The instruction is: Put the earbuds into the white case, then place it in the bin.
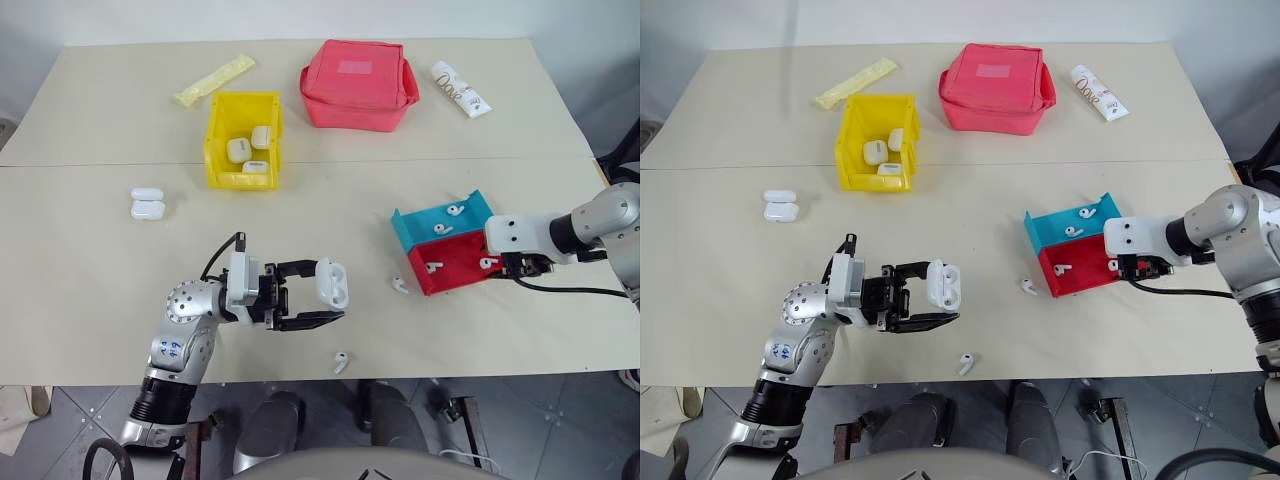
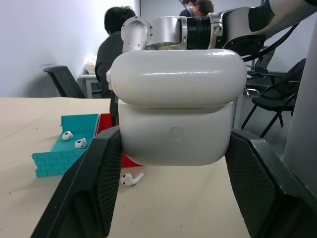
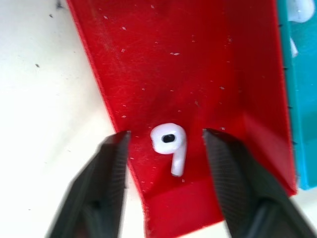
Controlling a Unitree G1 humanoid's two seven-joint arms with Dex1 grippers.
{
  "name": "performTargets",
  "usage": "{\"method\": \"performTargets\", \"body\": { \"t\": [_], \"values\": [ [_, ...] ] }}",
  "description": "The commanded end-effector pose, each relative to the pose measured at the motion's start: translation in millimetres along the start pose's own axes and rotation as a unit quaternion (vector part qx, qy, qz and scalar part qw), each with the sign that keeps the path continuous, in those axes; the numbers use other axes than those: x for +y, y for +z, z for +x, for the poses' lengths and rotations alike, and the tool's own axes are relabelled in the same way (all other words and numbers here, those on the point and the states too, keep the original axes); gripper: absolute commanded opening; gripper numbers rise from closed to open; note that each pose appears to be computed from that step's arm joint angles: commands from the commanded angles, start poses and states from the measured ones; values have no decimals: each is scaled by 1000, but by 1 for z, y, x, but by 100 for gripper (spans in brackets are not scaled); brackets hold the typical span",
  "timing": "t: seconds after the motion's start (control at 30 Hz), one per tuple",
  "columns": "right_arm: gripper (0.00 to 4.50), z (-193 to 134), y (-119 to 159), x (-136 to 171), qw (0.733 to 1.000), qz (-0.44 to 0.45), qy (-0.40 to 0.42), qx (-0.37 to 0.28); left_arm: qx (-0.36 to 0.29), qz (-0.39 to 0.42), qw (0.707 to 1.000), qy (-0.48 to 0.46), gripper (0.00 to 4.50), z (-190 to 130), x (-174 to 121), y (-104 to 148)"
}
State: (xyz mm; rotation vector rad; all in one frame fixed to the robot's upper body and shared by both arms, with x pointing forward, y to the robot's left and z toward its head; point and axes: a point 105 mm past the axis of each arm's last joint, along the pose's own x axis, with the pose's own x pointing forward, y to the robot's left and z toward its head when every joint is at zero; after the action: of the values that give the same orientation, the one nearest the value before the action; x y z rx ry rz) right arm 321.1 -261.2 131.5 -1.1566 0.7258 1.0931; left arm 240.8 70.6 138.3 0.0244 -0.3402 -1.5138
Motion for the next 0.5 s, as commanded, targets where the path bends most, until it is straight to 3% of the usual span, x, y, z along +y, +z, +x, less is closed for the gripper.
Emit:
{"method": "performTargets", "body": {
  "t": [0.03,0.5],
  "values": [
    [136,-5,1,-4,1000,-3,-9,-1,-13,16,1000,-3,276,1,-2,8],
    [136,-14,6,-6,999,25,-36,-27,-16,13,1000,-8,276,5,3,5]
  ]
}}
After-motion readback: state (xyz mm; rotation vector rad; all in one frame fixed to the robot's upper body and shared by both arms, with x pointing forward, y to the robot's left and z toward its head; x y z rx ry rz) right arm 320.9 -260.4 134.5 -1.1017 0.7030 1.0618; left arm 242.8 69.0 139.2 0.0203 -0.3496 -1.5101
